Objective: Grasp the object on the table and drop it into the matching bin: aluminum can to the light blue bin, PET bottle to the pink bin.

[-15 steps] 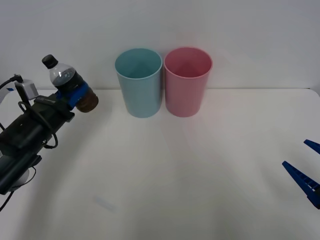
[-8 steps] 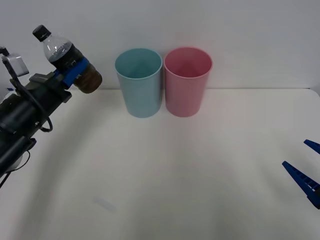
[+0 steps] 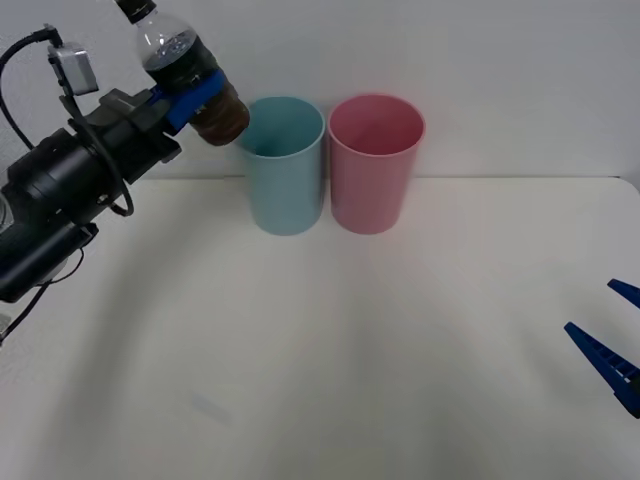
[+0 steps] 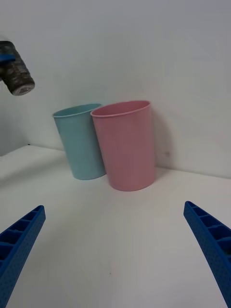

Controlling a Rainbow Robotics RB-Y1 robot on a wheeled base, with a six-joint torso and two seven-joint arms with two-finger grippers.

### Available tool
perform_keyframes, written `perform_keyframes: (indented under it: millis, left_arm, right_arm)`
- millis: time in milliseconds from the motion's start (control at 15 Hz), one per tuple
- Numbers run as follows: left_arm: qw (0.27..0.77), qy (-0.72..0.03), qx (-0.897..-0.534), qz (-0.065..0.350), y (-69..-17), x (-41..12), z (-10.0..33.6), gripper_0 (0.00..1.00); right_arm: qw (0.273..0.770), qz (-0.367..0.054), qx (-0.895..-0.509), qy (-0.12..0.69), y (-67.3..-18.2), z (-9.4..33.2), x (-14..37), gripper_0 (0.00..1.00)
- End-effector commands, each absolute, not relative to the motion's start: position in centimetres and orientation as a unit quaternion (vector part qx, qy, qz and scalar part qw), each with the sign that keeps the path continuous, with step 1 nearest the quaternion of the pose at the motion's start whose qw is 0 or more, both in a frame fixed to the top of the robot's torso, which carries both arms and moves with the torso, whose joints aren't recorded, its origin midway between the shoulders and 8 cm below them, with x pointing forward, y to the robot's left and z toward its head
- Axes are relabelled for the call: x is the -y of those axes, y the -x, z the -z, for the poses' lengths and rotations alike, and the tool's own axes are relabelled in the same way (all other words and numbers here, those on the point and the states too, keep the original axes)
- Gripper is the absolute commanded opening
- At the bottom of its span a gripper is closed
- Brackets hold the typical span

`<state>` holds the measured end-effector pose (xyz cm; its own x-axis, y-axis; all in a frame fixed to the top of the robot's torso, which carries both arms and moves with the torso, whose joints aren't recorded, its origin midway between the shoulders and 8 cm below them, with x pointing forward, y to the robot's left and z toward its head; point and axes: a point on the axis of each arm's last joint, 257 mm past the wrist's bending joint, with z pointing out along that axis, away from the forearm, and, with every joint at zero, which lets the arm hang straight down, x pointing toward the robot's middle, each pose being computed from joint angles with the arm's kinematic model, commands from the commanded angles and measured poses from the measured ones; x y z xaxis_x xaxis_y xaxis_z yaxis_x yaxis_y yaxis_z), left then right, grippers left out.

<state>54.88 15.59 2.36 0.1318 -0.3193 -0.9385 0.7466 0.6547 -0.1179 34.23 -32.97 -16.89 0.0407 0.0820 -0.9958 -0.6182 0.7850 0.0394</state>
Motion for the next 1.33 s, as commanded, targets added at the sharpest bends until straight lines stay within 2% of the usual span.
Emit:
perform_keyframes:
  millis: [67,267,533,933,1200,1333]
  left_arm:
    - [0.711,-0.235,-0.548,0.371,-56.9,-12.6,-2.6,0.0]
    - [0.695,-0.261,-0.555,0.377,-59.2,-8.9,-3.2,0.0]
    - [0.693,-0.282,-0.56,0.357,-62.8,-5.0,-3.5,0.0]
    - [0.697,-0.299,-0.576,0.306,-66.0,1.6,-2.9,0.0]
    - [0.708,-0.297,-0.582,0.267,-66.6,5.9,-2.6,0.0]
    - [0.714,-0.29,-0.582,0.26,-66.6,7.3,-2.7,0.0]
  right_arm:
    - [0.691,-0.253,-0.645,0.208,-34.2,16.9,33.0,1.0]
    - [0.691,-0.253,-0.645,0.208,-34.2,16.9,33.0,1.0]
    - [0.691,-0.253,-0.645,0.208,-34.2,16.9,33.0,1.0]
    - [0.691,-0.253,-0.645,0.208,-34.2,16.9,33.0,1.0]
    - [0.691,-0.253,-0.645,0.208,-34.2,16.9,33.0,1.0]
    - [0.691,-0.253,-0.645,0.208,-34.2,16.9,33.0,1.0]
